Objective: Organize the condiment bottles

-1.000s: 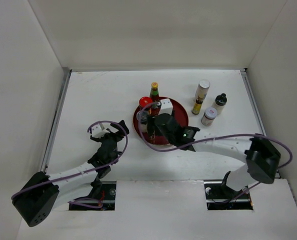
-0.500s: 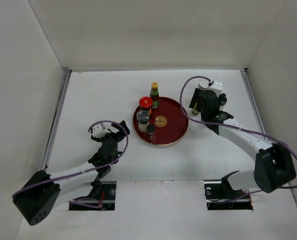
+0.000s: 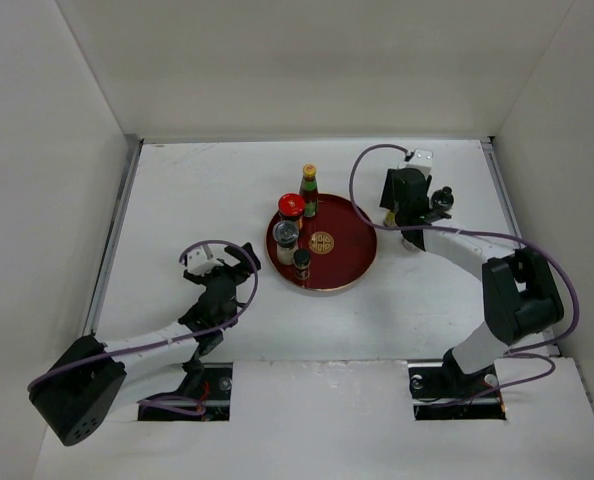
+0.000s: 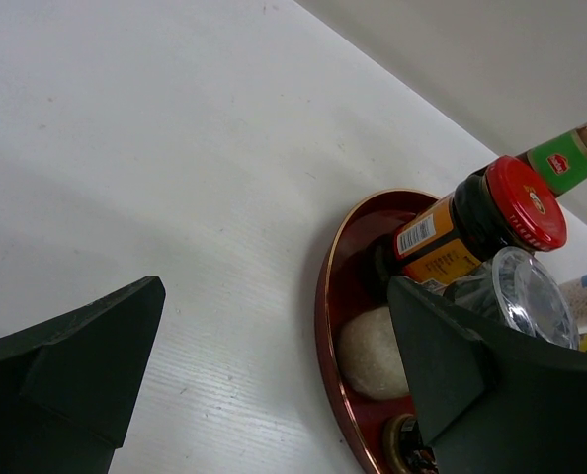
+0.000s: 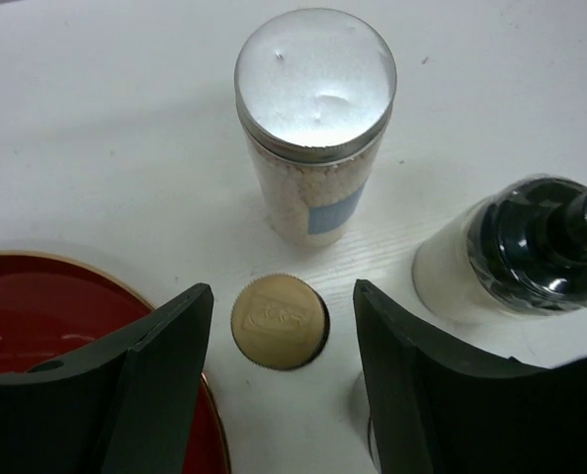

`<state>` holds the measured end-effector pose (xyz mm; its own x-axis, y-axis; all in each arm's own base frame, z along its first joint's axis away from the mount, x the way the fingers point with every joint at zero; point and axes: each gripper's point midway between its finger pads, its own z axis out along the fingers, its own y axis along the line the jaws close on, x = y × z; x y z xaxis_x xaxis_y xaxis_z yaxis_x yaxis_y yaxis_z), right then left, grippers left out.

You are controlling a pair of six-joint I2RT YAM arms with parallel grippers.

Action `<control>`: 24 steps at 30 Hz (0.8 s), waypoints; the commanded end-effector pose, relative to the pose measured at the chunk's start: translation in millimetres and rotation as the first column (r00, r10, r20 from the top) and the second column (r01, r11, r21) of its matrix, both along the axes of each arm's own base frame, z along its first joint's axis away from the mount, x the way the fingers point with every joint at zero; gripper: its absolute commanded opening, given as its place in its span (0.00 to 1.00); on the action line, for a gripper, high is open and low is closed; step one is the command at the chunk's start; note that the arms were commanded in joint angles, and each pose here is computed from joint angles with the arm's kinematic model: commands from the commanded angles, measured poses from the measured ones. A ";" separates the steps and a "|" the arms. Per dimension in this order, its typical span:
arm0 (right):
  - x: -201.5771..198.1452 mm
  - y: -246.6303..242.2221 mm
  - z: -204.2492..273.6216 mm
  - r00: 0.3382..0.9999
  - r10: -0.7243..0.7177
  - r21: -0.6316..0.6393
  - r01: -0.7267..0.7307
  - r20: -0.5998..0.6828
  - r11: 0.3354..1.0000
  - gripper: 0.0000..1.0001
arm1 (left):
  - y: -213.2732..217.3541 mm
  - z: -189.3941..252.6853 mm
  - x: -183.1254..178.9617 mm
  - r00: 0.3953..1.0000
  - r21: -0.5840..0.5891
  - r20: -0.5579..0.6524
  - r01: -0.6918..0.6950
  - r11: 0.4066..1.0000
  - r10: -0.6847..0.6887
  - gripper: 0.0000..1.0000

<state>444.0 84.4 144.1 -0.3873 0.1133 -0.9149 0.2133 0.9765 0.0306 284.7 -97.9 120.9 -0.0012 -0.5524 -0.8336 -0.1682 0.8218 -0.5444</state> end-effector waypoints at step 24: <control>38.6 134.9 93.7 0.941 0.190 0.080 -0.220 0.281 0.972 0.29 | -6.7 17.6 9.0 0.999 -0.062 0.049 0.013 0.998 -0.010 1.00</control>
<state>465.4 194.0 204.5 -0.2504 0.0774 -0.9651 0.0191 0.9970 0.0750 286.5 -98.4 114.6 -0.0203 -0.5437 -0.8390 -0.1714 0.8286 -0.5329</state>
